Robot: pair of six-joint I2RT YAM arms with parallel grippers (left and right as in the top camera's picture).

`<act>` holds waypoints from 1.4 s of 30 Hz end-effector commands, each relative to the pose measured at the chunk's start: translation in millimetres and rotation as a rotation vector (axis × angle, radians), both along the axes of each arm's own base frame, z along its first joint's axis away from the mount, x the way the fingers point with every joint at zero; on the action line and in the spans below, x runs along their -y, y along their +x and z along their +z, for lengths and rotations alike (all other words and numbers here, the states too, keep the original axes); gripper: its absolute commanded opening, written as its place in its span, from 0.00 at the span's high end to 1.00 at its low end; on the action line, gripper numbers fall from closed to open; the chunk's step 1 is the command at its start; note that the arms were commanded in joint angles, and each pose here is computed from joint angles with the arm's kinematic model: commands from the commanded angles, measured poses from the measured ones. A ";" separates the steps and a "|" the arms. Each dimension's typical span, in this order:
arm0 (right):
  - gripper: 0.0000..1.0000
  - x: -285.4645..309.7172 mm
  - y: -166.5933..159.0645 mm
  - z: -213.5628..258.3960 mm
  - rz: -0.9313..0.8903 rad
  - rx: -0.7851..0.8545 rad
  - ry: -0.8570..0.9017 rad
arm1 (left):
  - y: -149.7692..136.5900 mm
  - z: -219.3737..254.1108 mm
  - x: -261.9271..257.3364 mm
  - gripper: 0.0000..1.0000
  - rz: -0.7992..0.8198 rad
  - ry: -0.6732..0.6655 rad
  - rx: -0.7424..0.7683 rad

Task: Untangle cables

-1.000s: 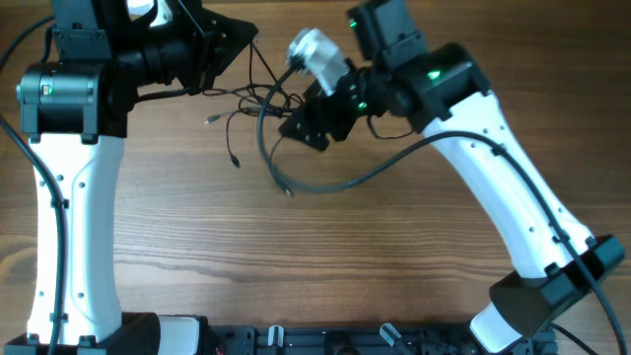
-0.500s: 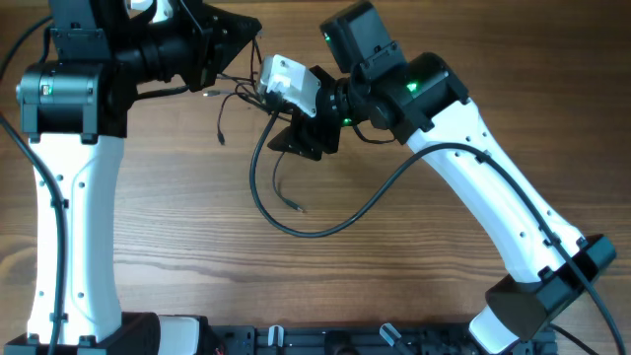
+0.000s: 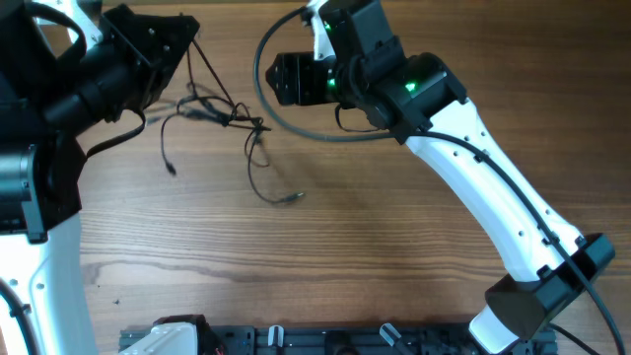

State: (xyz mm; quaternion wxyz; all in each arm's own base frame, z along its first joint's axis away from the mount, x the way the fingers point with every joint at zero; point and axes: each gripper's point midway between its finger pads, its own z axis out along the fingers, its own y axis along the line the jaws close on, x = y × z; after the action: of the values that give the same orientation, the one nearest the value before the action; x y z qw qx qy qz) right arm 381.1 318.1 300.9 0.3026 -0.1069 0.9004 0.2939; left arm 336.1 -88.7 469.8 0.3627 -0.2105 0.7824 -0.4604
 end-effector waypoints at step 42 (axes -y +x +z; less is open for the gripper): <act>0.96 -41.4 -40.3 -64.3 -0.811 -1.034 0.446 | -6.7 -28.2 27.5 0.96 -0.057 0.115 -0.064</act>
State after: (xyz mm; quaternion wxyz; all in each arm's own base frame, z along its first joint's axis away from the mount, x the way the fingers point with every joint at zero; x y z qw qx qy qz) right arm 337.6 358.4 253.4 -0.0626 0.4502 0.8115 0.3672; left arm 328.2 -116.3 439.2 0.3256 -0.1908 0.8241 -0.4224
